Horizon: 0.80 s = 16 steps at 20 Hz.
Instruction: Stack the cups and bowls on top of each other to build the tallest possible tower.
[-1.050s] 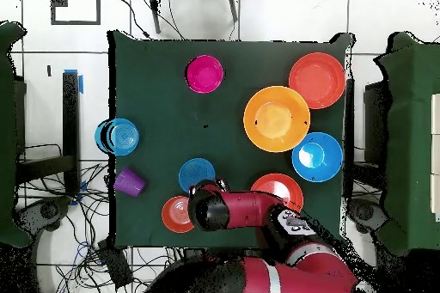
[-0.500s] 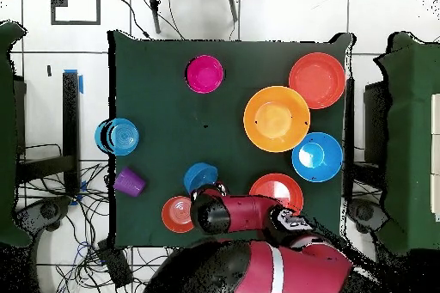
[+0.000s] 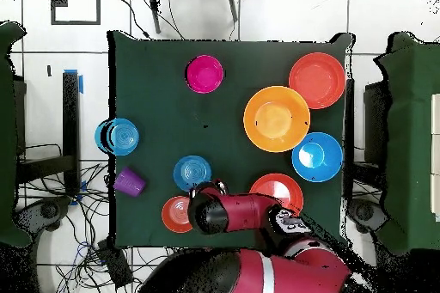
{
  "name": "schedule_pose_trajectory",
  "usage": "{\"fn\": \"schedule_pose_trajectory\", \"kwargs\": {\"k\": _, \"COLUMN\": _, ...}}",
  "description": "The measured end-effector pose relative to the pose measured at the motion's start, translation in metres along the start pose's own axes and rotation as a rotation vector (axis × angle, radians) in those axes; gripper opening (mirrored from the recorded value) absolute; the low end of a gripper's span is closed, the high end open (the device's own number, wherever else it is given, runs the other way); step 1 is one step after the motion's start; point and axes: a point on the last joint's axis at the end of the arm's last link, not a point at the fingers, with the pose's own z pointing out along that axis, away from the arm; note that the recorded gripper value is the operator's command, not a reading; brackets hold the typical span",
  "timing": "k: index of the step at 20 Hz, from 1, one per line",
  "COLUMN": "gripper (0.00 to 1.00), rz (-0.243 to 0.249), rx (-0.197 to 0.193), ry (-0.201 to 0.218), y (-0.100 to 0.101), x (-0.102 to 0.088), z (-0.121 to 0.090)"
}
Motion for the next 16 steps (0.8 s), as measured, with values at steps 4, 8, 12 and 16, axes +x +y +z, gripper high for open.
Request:
{"fn": "schedule_pose_trajectory", "kwargs": {"k": 4, "gripper": 1.00, "rz": -0.016, "rx": 0.024, "ry": -0.032, "y": 0.000, "x": -0.016, "z": -0.012}}
{"fn": "schedule_pose_trajectory", "kwargs": {"k": 8, "gripper": 1.00, "rz": -0.010, "rx": 0.041, "ry": -0.054, "y": -0.002, "x": -0.027, "z": -0.021}}
{"fn": "schedule_pose_trajectory", "kwargs": {"k": 12, "gripper": 1.00, "rz": -0.003, "rx": 0.043, "ry": -0.058, "y": -0.004, "x": -0.029, "z": -0.022}}
{"fn": "schedule_pose_trajectory", "kwargs": {"k": 16, "gripper": 1.00, "rz": -0.001, "rx": 0.040, "ry": -0.054, "y": -0.004, "x": -0.029, "z": -0.018}}
